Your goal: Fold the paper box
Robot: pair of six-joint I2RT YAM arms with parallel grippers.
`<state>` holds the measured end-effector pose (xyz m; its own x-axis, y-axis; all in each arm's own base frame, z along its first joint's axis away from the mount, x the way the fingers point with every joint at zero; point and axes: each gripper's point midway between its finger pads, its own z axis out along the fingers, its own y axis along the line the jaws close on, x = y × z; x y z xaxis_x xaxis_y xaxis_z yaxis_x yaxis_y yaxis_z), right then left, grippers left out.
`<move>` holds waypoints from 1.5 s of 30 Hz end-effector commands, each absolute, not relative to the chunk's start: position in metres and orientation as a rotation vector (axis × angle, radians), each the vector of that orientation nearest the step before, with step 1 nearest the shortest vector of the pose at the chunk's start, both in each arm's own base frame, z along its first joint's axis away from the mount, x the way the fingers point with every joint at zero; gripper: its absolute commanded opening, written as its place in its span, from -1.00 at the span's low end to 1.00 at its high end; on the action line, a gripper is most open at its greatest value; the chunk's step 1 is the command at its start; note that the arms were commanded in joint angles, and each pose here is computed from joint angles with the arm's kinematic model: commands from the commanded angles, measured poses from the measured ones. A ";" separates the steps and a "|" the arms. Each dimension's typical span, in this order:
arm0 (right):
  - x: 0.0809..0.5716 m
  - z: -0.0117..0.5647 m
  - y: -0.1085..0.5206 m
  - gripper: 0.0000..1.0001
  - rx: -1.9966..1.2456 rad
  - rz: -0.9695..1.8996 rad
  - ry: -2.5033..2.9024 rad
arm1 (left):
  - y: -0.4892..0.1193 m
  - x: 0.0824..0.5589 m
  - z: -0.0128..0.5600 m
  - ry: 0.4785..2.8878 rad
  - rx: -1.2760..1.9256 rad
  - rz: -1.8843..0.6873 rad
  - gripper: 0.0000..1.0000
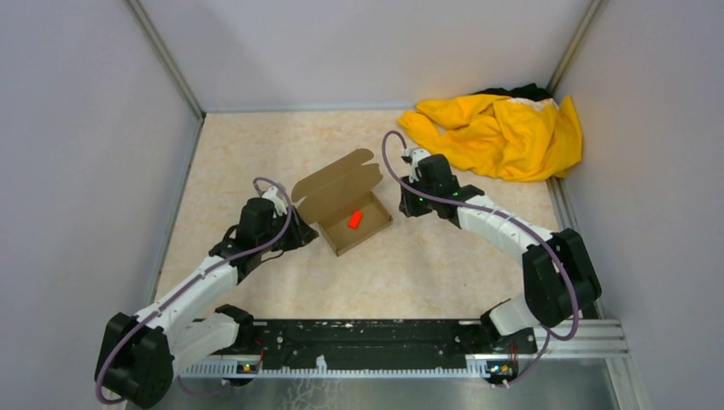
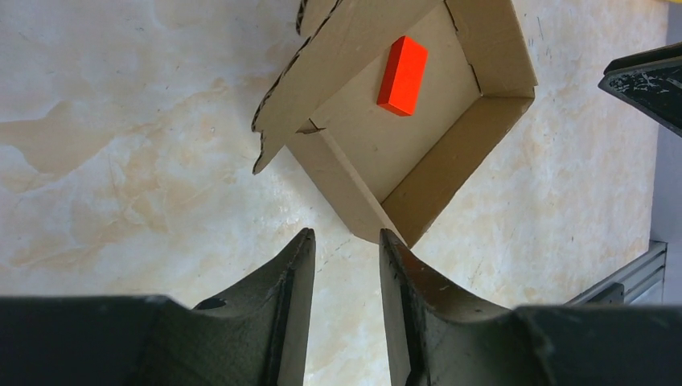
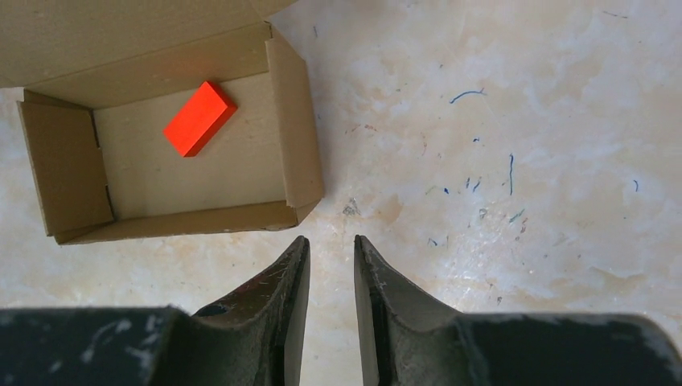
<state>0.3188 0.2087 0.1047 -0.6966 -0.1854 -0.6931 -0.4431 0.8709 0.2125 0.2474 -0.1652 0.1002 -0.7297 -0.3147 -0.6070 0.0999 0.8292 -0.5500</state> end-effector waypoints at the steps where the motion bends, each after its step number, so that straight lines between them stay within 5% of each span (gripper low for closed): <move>1: 0.329 0.135 0.211 -0.47 -0.407 0.482 2.231 | -0.181 0.262 0.120 2.211 -0.129 -0.825 -0.14; 13: 0.273 0.156 0.203 -0.34 -0.262 0.648 2.296 | -0.178 0.291 0.155 2.126 -0.128 -0.749 0.43; 23: 0.237 0.196 0.183 0.06 -0.339 0.608 2.365 | -0.230 0.362 0.188 2.071 -0.169 -0.815 0.60; 32: 0.270 0.237 0.182 0.39 -0.341 0.562 2.261 | -0.269 0.354 0.205 2.050 -0.035 -0.917 0.72; 36: 0.293 0.239 0.191 0.43 -0.343 0.581 2.218 | -0.256 0.331 0.202 2.109 0.051 -0.871 0.96; 45: 0.356 0.257 0.207 0.49 -0.550 0.550 2.026 | -0.187 0.302 0.214 2.048 -0.009 -0.648 0.97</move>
